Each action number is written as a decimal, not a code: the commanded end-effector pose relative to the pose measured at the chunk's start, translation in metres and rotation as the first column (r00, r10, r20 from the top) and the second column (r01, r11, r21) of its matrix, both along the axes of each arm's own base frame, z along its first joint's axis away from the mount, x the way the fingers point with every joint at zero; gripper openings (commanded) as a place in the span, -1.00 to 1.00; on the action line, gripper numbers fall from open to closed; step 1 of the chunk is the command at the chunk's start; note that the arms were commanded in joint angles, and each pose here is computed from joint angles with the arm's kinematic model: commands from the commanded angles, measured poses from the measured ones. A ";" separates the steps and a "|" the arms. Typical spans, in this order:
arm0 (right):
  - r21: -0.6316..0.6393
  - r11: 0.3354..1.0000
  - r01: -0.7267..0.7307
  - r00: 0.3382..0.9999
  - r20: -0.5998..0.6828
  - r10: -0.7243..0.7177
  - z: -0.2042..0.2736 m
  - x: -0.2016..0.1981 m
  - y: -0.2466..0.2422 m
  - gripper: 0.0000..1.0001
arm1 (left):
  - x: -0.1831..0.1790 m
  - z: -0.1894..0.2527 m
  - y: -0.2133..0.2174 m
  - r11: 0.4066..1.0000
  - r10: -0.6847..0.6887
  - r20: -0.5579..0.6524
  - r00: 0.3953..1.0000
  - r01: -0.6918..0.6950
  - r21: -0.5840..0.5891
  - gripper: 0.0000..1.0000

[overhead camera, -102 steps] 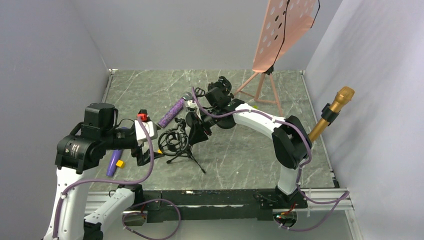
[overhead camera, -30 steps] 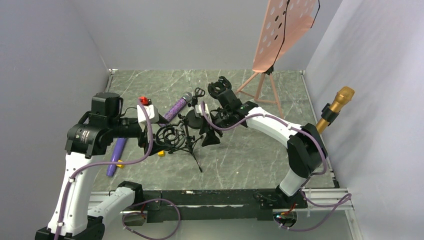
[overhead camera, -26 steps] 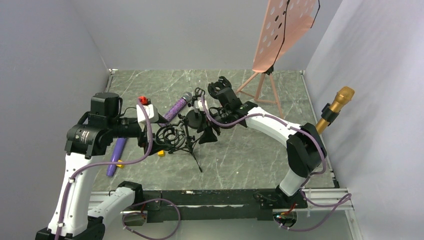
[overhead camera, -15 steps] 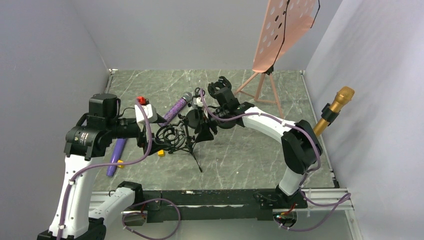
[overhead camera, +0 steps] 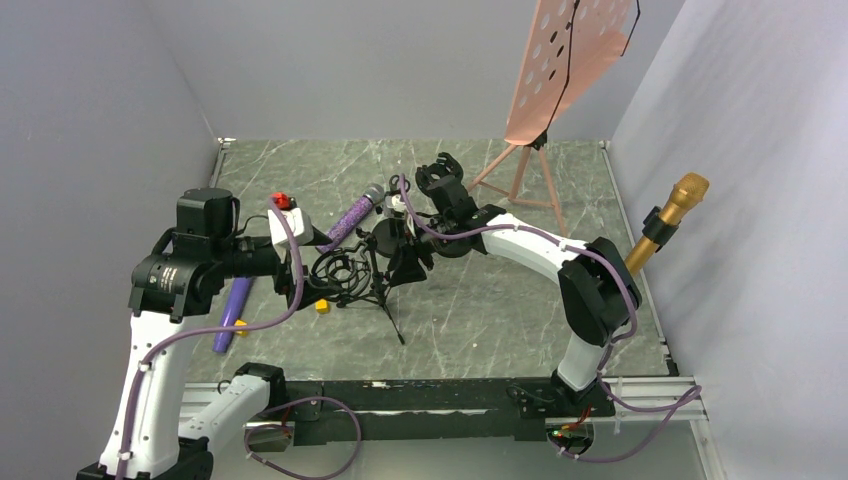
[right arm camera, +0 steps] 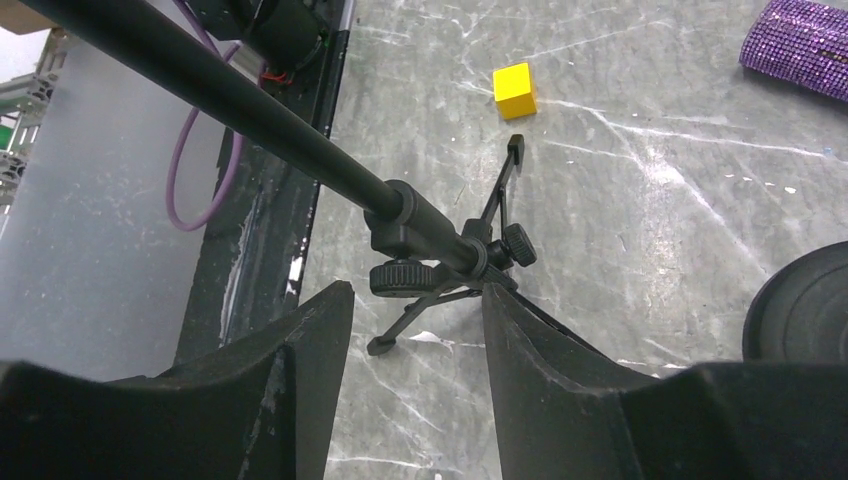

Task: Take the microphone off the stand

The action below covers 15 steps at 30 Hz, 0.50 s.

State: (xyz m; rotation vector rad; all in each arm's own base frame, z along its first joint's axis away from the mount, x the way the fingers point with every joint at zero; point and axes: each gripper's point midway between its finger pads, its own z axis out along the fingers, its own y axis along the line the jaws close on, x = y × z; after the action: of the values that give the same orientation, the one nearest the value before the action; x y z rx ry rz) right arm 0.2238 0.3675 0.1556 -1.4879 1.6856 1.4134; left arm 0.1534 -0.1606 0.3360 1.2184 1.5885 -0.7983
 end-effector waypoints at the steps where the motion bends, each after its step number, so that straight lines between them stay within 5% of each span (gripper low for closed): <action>1: 0.067 0.997 -0.032 0.999 0.024 0.031 0.021 0.002 0.010 0.06 | 0.001 0.003 0.000 1.000 0.003 0.018 1.000 -0.003 -0.016 0.93; 15: 0.082 0.996 -0.037 0.999 0.022 0.035 0.022 0.003 0.013 -0.54 | 0.003 -0.007 -0.001 1.000 0.002 -0.018 1.000 -0.003 -0.029 0.91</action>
State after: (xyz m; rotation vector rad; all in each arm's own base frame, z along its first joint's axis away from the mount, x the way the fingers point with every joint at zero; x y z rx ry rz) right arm 0.2207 0.3709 0.1581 -1.4748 1.6936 1.4643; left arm 0.1543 -0.1603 0.3300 1.1924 1.6042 -0.8192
